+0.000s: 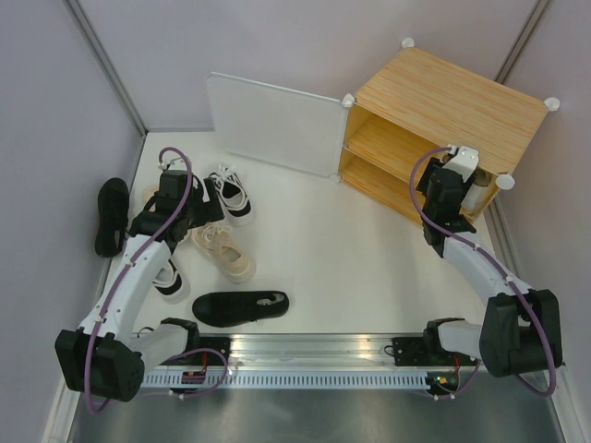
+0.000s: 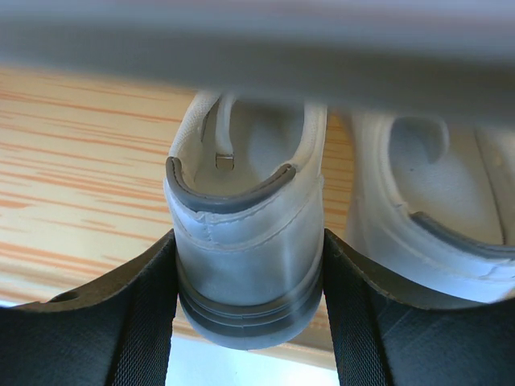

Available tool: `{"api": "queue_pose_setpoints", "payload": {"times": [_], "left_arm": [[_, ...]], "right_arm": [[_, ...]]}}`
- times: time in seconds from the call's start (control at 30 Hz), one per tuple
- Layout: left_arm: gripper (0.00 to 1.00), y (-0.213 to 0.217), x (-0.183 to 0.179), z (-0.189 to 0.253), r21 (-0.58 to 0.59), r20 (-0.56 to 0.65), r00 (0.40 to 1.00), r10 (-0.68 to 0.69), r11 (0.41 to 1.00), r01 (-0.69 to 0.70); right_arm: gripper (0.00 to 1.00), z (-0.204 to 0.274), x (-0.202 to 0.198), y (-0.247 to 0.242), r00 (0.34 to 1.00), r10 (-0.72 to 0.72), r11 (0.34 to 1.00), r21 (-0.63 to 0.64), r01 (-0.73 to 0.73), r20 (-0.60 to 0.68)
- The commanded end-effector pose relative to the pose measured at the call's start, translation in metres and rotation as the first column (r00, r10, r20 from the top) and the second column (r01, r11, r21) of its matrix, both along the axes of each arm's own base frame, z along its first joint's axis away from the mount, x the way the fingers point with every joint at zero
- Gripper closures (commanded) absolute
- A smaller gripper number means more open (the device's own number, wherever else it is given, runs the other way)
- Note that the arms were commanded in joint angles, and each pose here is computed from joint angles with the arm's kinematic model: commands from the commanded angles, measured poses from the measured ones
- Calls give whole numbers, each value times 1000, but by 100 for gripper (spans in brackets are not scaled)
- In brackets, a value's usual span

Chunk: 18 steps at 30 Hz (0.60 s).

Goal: Place and organize the shoes in the shoe cabinet

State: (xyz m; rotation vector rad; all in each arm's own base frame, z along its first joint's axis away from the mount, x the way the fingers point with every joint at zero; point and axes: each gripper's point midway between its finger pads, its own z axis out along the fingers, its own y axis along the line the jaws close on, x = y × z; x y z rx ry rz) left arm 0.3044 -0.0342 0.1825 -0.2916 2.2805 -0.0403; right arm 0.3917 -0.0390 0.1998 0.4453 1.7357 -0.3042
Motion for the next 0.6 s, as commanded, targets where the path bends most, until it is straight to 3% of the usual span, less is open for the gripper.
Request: {"api": "queue_pose_setpoints", "payload": {"times": [0.0, 0.17, 0.27, 0.3, 0.37, 0.57], "left_arm": [[1, -3, 5, 10, 9, 46, 998, -40, 999, 39], [1, -3, 5, 9, 9, 42, 998, -43, 999, 43], [1, -3, 5, 8, 8, 41, 998, -42, 999, 42], [1, -3, 5, 10, 10, 46, 998, -42, 999, 42], [1, -2, 5, 10, 9, 46, 998, -38, 999, 38], [1, -3, 5, 9, 11, 44, 998, -43, 999, 43]], "right_arm": [[99, 13, 4, -24, 993, -94, 995, -5, 95, 66], [99, 4, 9, -31, 994, -103, 995, 17, 103, 33], [87, 0, 7, -33, 992, -128, 991, 30, 128, 15], [79, 2, 5, -33, 991, -130, 991, 36, 129, 18], [74, 1, 0, -36, 988, -151, 988, 38, 151, 10], [75, 7, -19, -47, 973, -230, 972, 43, 229, 19]]}}
